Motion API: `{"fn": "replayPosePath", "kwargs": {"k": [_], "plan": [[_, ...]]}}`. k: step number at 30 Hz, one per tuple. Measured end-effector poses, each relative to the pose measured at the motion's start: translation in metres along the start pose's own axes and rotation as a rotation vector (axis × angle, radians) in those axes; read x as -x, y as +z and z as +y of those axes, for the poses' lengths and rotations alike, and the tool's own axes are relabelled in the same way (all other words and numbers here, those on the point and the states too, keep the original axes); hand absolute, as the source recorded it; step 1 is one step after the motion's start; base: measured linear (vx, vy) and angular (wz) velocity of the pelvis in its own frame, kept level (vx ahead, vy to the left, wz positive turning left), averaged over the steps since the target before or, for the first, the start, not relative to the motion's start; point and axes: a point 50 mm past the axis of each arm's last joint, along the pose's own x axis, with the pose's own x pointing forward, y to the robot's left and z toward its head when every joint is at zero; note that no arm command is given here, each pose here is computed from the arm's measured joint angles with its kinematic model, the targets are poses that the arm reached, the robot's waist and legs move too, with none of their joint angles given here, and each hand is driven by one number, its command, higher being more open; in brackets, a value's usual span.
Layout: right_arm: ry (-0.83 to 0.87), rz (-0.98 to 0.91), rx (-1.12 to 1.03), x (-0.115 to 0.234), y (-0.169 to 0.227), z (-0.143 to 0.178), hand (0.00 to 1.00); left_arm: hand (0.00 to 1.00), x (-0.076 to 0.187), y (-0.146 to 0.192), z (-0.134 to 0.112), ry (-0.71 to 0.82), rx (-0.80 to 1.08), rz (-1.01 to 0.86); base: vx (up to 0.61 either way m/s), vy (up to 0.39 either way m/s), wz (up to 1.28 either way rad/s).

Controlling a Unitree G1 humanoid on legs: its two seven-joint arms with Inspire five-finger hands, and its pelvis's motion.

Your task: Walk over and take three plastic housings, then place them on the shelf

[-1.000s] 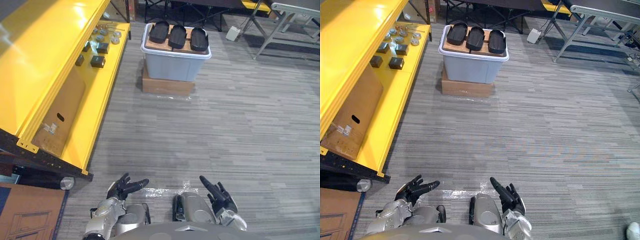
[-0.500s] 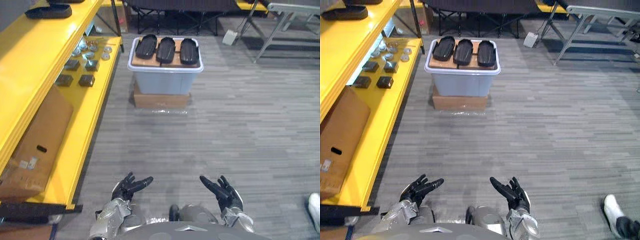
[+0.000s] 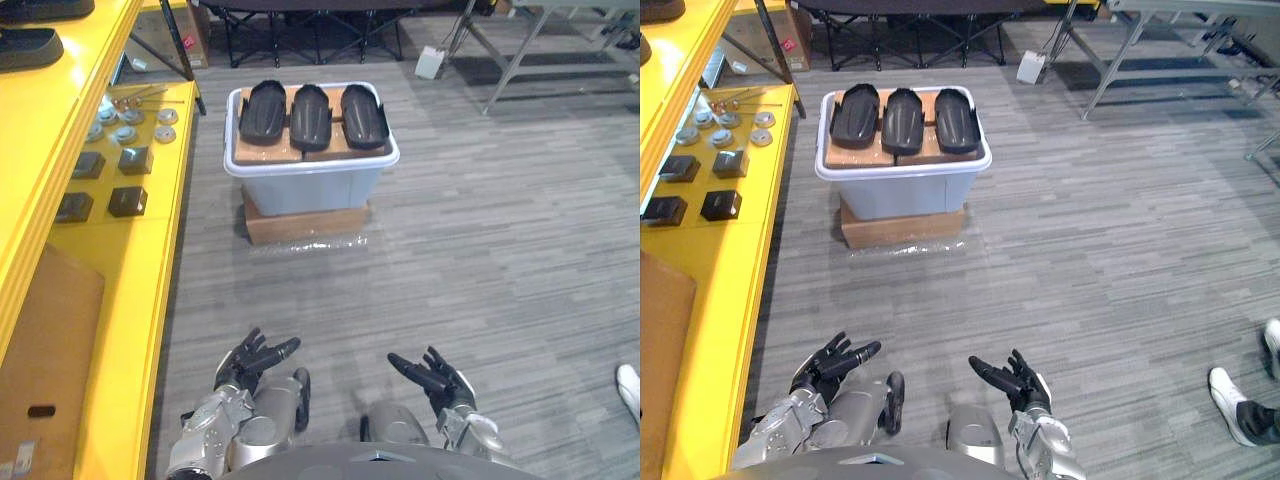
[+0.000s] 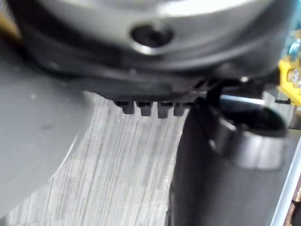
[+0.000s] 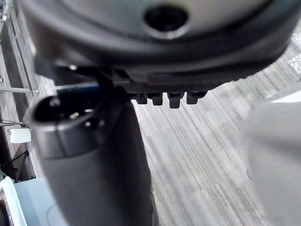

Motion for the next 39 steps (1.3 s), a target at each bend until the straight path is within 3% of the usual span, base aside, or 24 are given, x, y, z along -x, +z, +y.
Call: {"fn": "replayPosePath", "kwargs": {"k": [4, 10, 13, 19, 24, 30, 35, 39], "plan": [[0.012, -0.007, 0.008, 0.002, -0.005, 0.004, 1.0, 1.0, 0.001, -0.003, -0.005, -0.054, 0.029, 0.009, 0.38, 0.06, 0.28], [0.015, -0.033, 0.006, 0.002, -0.001, 0.003, 1.0, 1.0, -0.013, 0.018, -0.029, -0.153, 0.033, -0.029, 0.32, -0.098, 0.47], [0.016, -0.046, 0.096, 0.009, -0.005, 0.006, 1.0, 1.0, -0.014, 0.019, -0.034, -0.163, 0.065, -0.024, 0.31, -0.37, 0.67], [0.025, -0.224, 0.175, 0.01, 0.037, 0.012, 1.0, 1.0, -0.009, -0.019, -0.051, -0.123, 0.252, 0.057, 0.39, -0.431, 0.33], [0.011, -0.294, 0.181, 0.013, 0.05, 0.008, 1.0, 1.0, -0.007, -0.015, -0.055, -0.152, 0.29, 0.007, 0.34, -0.193, 0.34], [-0.058, -0.307, 0.15, 0.012, 0.052, 0.008, 1.0, 1.0, -0.005, -0.015, -0.052, -0.173, 0.263, 0.012, 0.21, 0.062, -0.01], [-0.038, -0.417, 0.085, 0.021, 0.071, 0.016, 1.0, 1.0, -0.008, 0.005, -0.051, -0.212, -0.005, -0.007, 0.1, 0.145, -0.1], [-0.021, -0.51, 0.09, 0.036, 0.077, 0.013, 1.0, 1.0, -0.007, 0.016, -0.037, -0.156, 0.003, -0.019, 0.15, 0.127, 0.16]]}}
